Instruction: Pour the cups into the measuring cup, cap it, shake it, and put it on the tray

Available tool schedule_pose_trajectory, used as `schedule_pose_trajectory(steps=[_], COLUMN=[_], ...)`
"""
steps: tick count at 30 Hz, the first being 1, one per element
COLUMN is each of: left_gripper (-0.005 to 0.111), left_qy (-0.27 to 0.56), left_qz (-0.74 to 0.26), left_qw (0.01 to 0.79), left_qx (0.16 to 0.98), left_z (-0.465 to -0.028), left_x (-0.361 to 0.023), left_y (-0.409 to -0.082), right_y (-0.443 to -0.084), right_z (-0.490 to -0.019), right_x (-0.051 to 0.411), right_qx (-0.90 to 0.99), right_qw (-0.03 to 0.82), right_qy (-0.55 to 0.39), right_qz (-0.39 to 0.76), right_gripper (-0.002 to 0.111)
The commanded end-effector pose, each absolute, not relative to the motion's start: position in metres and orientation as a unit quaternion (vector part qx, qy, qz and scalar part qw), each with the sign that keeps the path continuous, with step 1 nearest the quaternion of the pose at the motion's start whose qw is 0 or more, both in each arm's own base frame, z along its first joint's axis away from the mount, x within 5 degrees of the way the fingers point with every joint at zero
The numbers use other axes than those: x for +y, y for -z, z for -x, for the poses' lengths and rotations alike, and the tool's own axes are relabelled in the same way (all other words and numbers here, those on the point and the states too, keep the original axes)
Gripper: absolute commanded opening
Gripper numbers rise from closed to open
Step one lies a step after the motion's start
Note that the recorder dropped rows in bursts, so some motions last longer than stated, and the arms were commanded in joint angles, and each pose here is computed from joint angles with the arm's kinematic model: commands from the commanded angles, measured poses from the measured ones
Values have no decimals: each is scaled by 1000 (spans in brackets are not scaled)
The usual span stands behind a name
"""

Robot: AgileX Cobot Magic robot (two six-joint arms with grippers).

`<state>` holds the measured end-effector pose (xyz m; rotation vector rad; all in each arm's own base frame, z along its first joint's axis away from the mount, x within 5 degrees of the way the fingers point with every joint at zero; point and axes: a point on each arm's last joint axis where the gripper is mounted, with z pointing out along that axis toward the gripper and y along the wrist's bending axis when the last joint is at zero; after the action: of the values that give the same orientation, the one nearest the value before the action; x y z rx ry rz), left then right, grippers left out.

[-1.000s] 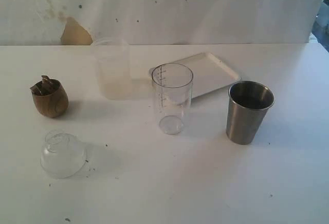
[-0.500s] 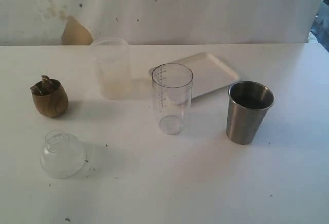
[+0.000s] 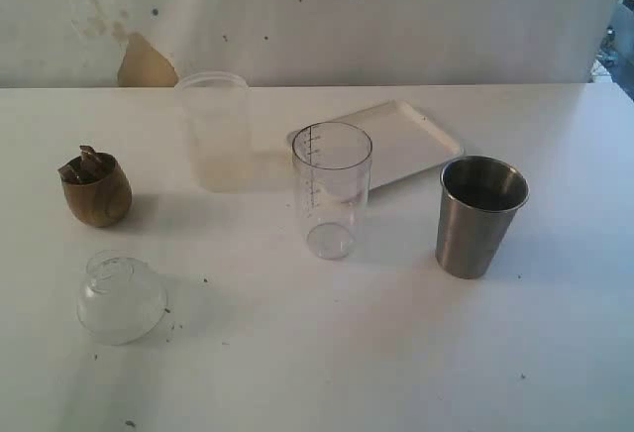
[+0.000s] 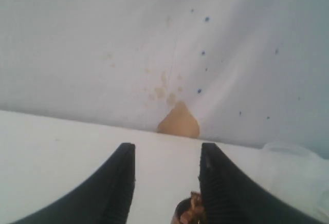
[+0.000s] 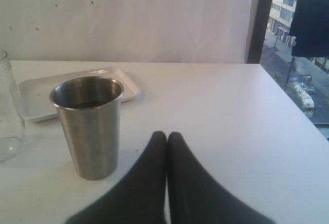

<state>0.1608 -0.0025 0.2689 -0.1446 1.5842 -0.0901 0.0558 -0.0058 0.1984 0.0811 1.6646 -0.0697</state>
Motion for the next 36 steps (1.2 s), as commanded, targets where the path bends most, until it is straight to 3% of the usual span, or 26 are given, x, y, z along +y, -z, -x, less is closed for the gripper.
schedule_pose_trajectory(steps=[1,7,14,16,18,19,23,29,33,36], left_gripper=[42,42,41,35,8,0,0,0,28,64], left_qy=[18,-41,-50,-39,-43,-44,-72,-67,-63,-61], left_qz=[69,68,85,98,38,24,-3,80,45,61], left_qw=[677,665,646,643,632,626,615,623,593,601], left_qx=[732,743,757,759,773,778,785,775,802,795], left_z=[-173,-184,-192,-193,-195,-195,-197,-196,-200,-206], left_x=[-1,6,8,8,2,0,1,10,4,6], left_y=[-255,-243,-232,-231,-227,-225,-222,-224,-213,-207], right_y=[-197,-197,-197,-197,-197,-197,-197,-197,-197,-197], right_z=[-56,-56,-56,-56,-56,-56,-56,-56,-56,-56], right_x=[-6,-6,-6,-6,-6,-6,-6,-6,-6,-6], right_qx=[737,737,737,737,737,737,737,737,737,737], right_qw=[674,674,674,674,674,674,674,674,674,674], right_qy=[29,29,29,29,29,29,29,29,29,29], right_qz=[-37,-37,-37,-37,-37,-37,-37,-37,-37,-37], right_gripper=[0,0,0,0,0,0,0,0,0,0])
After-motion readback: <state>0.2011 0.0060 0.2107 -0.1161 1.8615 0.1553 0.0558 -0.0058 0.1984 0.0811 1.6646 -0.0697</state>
